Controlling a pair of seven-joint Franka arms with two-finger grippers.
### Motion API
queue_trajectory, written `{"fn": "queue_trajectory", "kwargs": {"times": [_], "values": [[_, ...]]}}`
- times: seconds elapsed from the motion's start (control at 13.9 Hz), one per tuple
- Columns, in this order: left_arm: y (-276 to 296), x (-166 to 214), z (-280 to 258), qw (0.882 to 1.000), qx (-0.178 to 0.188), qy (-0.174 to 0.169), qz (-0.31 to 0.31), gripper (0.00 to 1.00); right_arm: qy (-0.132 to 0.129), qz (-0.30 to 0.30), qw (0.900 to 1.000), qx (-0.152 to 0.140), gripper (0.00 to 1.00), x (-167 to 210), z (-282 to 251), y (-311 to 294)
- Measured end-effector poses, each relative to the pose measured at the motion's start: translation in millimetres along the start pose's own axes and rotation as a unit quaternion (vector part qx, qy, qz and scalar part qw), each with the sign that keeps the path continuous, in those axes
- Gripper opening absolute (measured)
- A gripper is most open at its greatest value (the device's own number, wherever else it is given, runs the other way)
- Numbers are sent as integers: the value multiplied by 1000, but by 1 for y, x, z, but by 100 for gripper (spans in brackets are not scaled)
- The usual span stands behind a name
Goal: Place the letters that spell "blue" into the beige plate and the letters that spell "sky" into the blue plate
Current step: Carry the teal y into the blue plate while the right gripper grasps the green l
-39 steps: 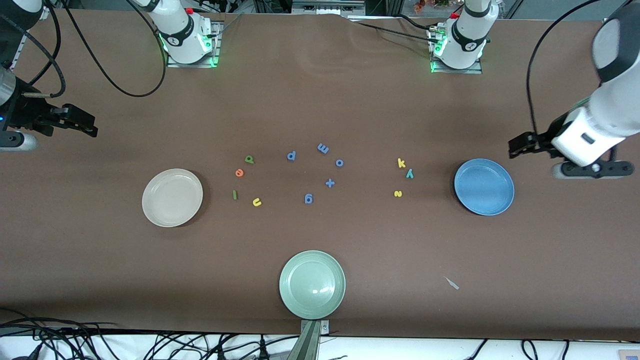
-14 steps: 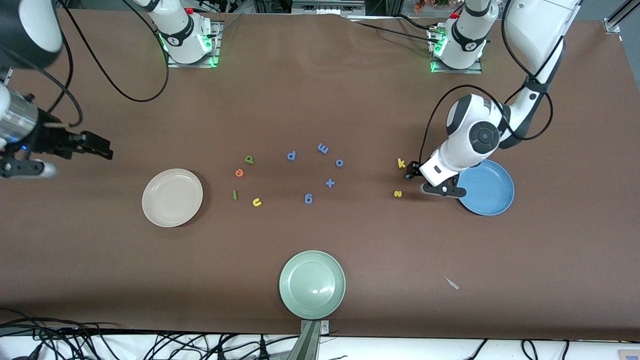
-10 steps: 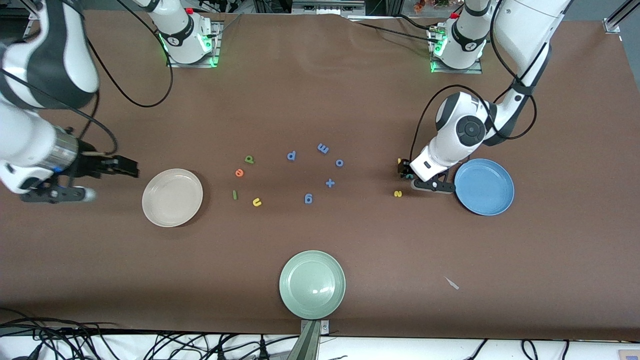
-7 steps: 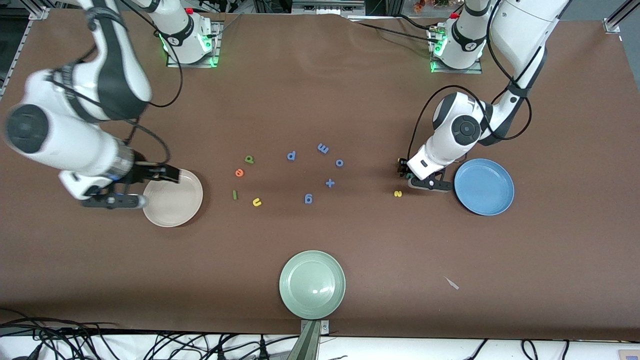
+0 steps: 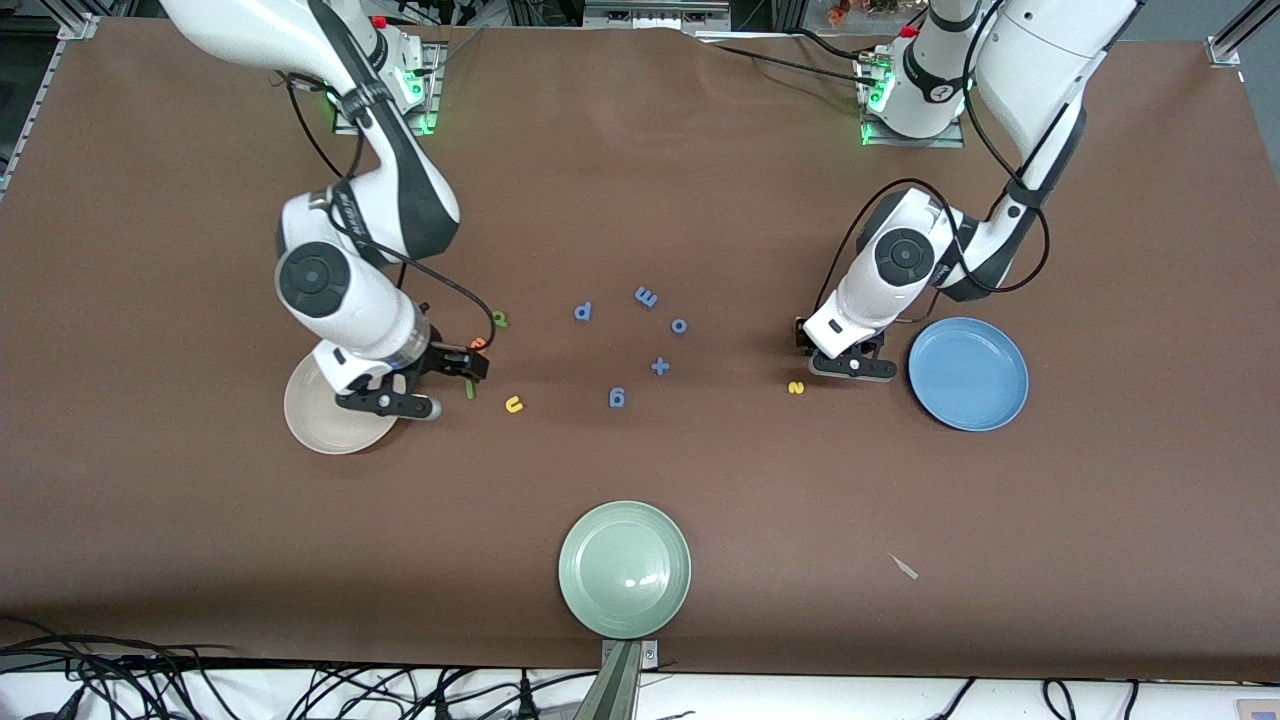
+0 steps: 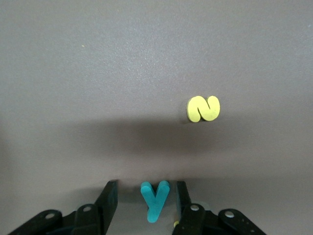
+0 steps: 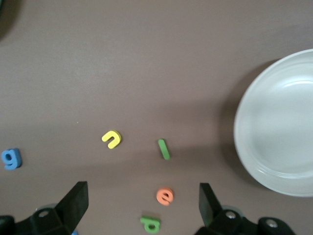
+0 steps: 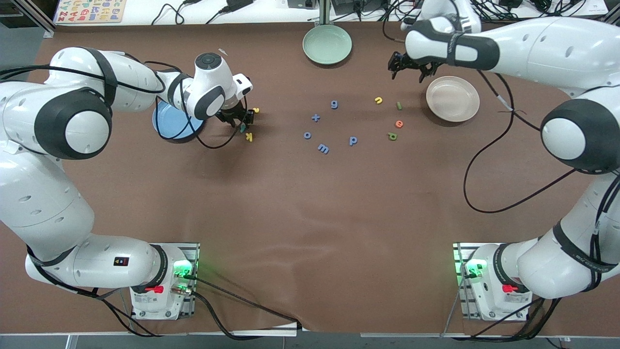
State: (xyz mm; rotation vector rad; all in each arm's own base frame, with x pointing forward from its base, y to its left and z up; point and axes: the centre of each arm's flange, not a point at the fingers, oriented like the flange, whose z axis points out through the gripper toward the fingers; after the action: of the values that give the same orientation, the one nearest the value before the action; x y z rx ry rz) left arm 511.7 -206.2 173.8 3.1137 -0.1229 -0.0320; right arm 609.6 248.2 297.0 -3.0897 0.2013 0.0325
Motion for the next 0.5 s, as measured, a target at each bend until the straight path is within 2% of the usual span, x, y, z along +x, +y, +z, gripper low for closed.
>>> {"fn": "queue_trajectory", "kwargs": {"times": [0.36, 0.5], "values": [[0, 0, 0, 1000, 0, 0, -4, 55, 12, -2, 1000, -4, 100, 3, 51, 5], [1, 0, 0, 1000, 0, 0, -4, 50, 23, -3, 1000, -1, 100, 1, 70, 9]]}}
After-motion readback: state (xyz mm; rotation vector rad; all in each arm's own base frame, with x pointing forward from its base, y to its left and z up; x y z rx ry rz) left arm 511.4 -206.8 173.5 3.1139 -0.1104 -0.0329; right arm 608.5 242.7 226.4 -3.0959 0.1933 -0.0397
